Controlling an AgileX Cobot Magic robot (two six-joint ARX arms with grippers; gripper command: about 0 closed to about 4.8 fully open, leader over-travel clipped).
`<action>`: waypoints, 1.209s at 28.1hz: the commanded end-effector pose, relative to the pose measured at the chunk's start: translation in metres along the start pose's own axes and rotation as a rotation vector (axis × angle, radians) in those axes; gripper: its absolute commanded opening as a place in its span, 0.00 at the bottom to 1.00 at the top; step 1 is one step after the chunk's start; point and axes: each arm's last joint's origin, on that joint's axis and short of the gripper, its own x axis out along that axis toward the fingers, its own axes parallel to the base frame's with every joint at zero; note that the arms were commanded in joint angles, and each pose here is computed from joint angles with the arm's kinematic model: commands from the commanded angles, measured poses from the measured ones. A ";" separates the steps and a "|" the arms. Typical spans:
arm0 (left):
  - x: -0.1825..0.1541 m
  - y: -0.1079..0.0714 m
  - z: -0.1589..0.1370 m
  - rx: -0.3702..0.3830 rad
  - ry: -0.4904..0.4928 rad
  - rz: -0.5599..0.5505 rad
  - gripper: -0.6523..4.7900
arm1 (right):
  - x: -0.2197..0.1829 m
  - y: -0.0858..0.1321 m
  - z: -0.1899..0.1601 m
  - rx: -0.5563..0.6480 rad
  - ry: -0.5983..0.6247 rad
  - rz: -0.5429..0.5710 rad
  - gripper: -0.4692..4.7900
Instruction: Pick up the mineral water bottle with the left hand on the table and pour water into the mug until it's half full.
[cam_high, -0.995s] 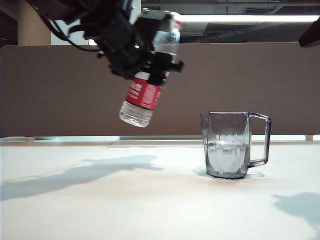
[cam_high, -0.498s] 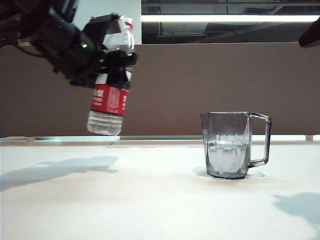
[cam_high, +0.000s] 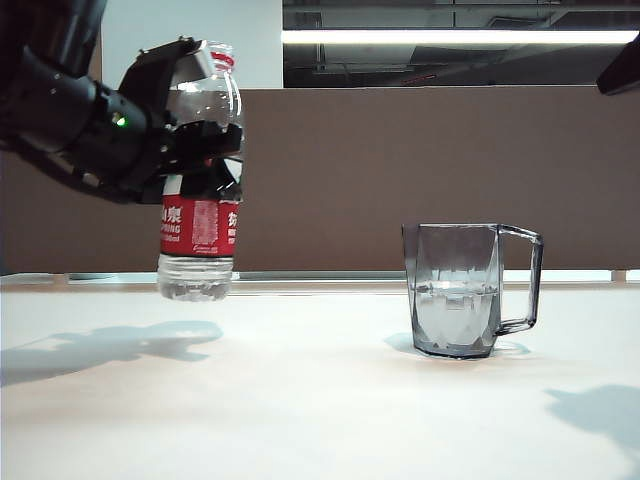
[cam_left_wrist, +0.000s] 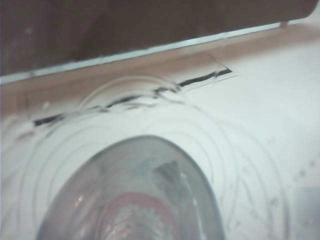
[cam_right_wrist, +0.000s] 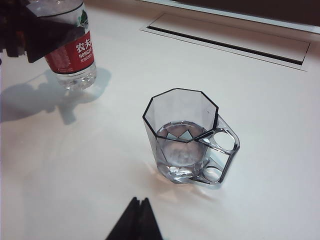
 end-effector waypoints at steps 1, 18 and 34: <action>-0.007 0.002 -0.003 -0.035 -0.074 0.034 0.45 | -0.001 0.000 0.004 -0.002 -0.026 0.006 0.08; -0.004 0.005 -0.030 -0.106 -0.039 0.137 0.41 | -0.001 0.000 0.004 -0.003 -0.025 0.008 0.08; -0.001 0.005 -0.036 -0.100 -0.007 0.126 0.61 | -0.001 0.000 0.004 -0.003 -0.025 0.008 0.08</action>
